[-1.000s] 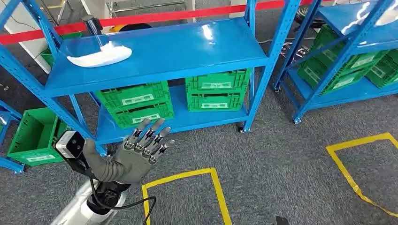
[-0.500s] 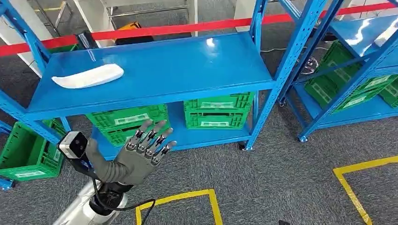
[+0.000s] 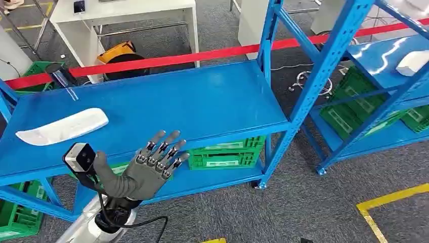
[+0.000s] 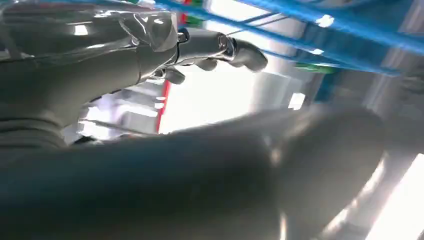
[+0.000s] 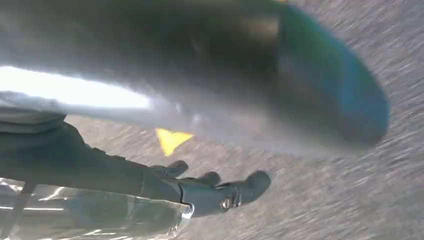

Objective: Take the parts from the cabinet and place them on the table.

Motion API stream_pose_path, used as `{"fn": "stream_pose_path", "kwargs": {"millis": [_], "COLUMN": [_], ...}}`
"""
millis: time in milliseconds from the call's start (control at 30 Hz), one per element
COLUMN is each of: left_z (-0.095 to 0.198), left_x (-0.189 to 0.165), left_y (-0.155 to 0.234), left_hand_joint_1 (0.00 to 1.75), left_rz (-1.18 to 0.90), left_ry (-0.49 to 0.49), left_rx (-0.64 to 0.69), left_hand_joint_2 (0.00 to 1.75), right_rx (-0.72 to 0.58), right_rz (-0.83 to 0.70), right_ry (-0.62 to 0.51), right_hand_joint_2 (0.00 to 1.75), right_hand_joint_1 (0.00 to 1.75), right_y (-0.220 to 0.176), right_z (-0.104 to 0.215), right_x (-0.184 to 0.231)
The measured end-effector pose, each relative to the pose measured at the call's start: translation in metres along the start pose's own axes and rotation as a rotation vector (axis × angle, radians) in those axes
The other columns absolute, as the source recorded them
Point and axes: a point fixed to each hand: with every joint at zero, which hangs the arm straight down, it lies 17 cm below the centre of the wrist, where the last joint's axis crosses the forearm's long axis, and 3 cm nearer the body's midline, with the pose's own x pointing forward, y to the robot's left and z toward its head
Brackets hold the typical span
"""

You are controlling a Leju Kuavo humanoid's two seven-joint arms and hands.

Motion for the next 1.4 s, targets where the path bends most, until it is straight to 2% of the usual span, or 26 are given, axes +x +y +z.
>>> {"fn": "stream_pose_path", "kwargs": {"millis": [167,367,1200,1400], "left_z": [-0.003,-0.003,-0.005,-0.005], "left_x": [0.000,-0.001,0.002,0.001], "left_y": [-0.003,-0.003,-0.005,-0.005], "left_hand_joint_1": [0.00,0.00,0.00,0.00], "left_rz": [0.004,0.005,0.002,0.004], "left_ry": [-0.005,-0.003,-0.010,-0.008], "left_rx": [-0.010,-0.008,-0.019,-0.016], "left_hand_joint_2": [0.00,0.00,0.00,0.00], "right_rx": [0.003,-0.006,0.011,-0.001], "right_rz": [0.000,0.002,-0.002,0.001], "right_ry": [-0.016,-0.001,-0.012,-0.009], "right_hand_joint_2": [0.00,0.00,0.00,0.00], "right_hand_joint_1": [0.00,0.00,0.00,0.00], "right_y": [0.002,-0.004,0.008,-0.001], "right_z": [-0.001,0.000,0.000,-0.001], "right_x": [0.011,0.001,0.008,0.006]}}
